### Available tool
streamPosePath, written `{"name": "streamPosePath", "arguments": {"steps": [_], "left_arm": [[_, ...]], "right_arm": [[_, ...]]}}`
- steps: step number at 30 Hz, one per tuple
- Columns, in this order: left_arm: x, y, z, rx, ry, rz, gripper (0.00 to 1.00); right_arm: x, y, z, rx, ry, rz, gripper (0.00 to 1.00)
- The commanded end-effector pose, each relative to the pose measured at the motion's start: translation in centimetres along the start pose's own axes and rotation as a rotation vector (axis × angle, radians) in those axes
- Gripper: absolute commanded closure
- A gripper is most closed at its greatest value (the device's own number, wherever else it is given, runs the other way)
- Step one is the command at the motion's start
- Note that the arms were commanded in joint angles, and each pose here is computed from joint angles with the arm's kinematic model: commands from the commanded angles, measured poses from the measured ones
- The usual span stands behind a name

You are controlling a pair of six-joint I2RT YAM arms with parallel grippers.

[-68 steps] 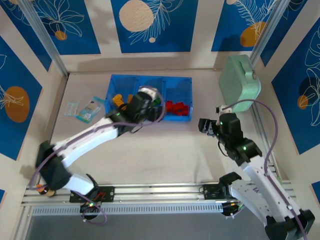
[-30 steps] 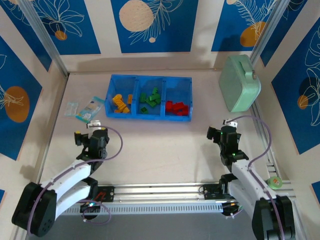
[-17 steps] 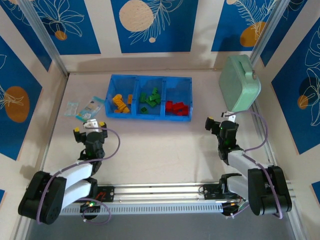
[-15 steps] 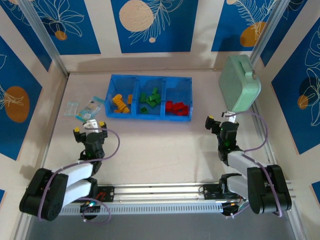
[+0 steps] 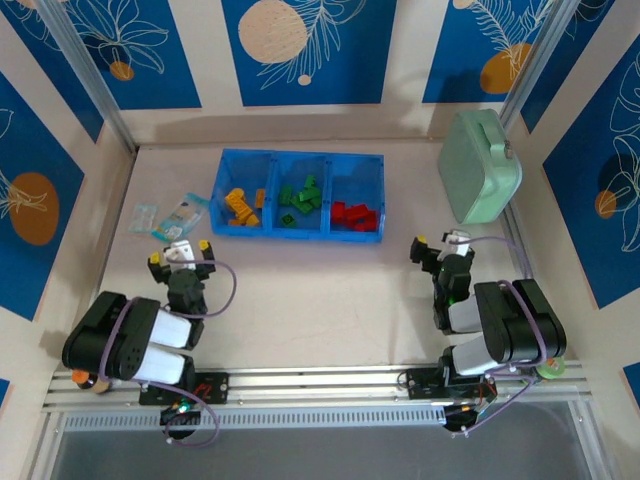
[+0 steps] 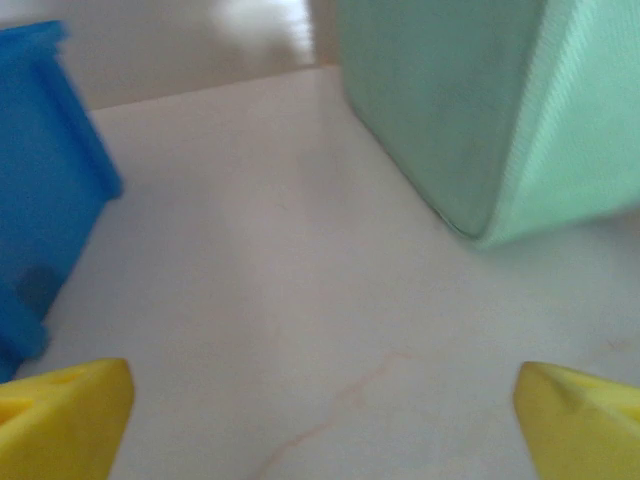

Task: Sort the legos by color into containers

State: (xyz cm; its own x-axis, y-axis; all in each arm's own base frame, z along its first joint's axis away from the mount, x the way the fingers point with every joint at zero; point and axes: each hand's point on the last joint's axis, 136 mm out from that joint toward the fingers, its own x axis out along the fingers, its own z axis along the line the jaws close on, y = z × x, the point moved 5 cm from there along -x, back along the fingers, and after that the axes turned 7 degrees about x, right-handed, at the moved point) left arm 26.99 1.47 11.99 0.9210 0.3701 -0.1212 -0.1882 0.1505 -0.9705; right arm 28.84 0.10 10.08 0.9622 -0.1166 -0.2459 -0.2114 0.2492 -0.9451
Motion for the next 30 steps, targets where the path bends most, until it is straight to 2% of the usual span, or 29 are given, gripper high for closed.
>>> {"name": "streamPosePath", "arguments": {"steps": [1, 6, 10, 12, 18, 20, 23, 24, 30], "left_arm": [[0.8, -1.7, -0.8, -0.03, 0.051, -0.074, 0.0], [1.1, -1.6, -3.9, 0.088, 0.242, -0.09, 0.0], [1.4, -1.4, -5.3, 0.13, 0.32, -0.095, 0.0], [1.8, -1.1, -6.7, 0.183, 0.388, -0.1, 0.0], [2.1, -1.1, -6.7, 0.178, 0.368, -0.093, 0.0], [2.9, -1.1, -6.5, 0.171, 0.329, -0.052, 0.0], [5.7, -0.7, -6.0, 0.133, 0.304, 0.118, 0.0], [6.5, -0.7, -5.3, 0.082, 0.315, 0.139, 0.0], [6.4, -0.6, -4.4, 0.051, 0.287, 0.129, 0.0]], "right_arm": [[0.0, -2.6, 2.6, -0.098, -0.074, -0.16, 0.01], [0.5, -1.5, 5.3, -0.235, -0.171, -0.132, 0.01], [0.9, -1.5, 5.0, -0.216, -0.178, -0.119, 0.01], [2.0, -1.4, 4.3, -0.175, -0.168, -0.074, 0.01], [5.5, -2.2, 1.8, -0.03, -0.077, 0.14, 0.01], [5.6, -2.2, 1.8, -0.03, -0.076, 0.135, 0.01], [5.5, -2.2, 1.8, -0.031, -0.075, 0.135, 0.01], [5.5, -2.2, 1.8, -0.03, -0.073, 0.133, 0.01], [5.5, -2.2, 1.8, -0.031, -0.075, 0.134, 0.01]]}}
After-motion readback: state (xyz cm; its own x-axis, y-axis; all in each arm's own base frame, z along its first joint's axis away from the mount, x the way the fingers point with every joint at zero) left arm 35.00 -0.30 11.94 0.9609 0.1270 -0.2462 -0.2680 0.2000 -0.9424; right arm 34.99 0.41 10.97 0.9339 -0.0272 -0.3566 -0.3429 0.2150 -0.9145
